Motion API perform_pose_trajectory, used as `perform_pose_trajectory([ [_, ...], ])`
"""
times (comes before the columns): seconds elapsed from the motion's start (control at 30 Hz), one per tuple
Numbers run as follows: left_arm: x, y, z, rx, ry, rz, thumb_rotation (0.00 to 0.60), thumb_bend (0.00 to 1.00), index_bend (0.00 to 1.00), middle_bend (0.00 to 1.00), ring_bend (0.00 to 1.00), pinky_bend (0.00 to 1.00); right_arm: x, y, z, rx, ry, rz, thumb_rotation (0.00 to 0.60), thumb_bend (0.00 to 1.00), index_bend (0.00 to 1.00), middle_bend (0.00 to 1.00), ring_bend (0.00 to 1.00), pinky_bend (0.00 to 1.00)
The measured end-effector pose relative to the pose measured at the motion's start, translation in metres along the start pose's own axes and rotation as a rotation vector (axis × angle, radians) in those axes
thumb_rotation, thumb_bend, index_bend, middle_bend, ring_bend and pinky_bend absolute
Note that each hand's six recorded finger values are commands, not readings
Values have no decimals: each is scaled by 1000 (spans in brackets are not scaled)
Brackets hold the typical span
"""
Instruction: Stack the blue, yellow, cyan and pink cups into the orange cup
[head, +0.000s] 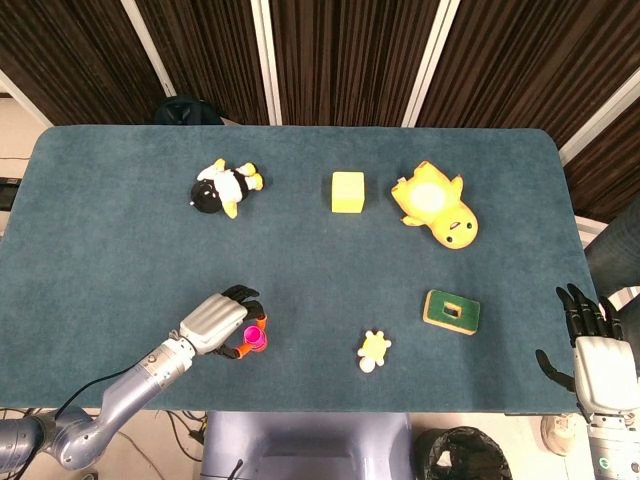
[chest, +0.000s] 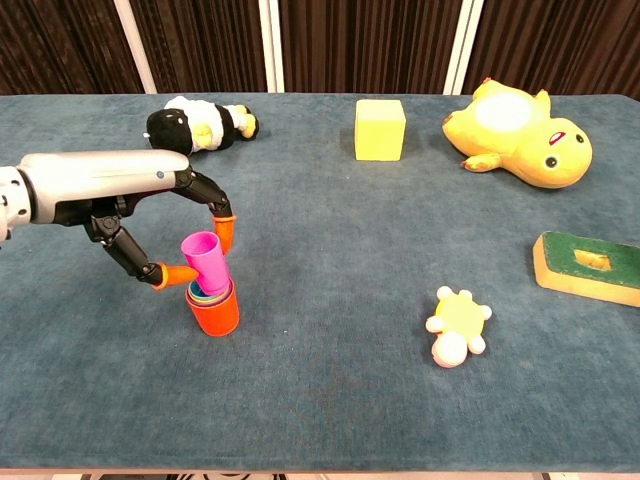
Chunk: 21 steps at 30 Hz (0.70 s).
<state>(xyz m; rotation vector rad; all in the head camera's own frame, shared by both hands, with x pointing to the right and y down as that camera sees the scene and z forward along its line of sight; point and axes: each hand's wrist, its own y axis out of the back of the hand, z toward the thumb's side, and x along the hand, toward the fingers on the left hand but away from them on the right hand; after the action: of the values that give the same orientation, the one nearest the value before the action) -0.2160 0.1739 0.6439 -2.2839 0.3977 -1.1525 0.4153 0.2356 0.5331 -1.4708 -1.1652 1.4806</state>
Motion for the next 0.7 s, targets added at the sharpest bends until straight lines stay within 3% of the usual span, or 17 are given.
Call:
perform_pose_trajectory([
  [0.37, -1, -5, -7, 9, 19, -13, 600, 330, 443, 329, 121, 118, -2, 0, 1, 1, 2, 2, 600, 324, 49, 72, 136, 61],
  [0.57, -1, -4, -9, 15, 23, -15, 600, 250, 303, 297, 119, 110, 0, -1, 1, 1, 2, 2, 600, 324, 49, 72, 136, 61],
  [0.7, -2, -2, -11, 44, 25, -19, 600, 210, 148, 248, 112, 106, 0, 0, 1, 0, 4, 1, 600, 324, 49, 72, 136, 61],
])
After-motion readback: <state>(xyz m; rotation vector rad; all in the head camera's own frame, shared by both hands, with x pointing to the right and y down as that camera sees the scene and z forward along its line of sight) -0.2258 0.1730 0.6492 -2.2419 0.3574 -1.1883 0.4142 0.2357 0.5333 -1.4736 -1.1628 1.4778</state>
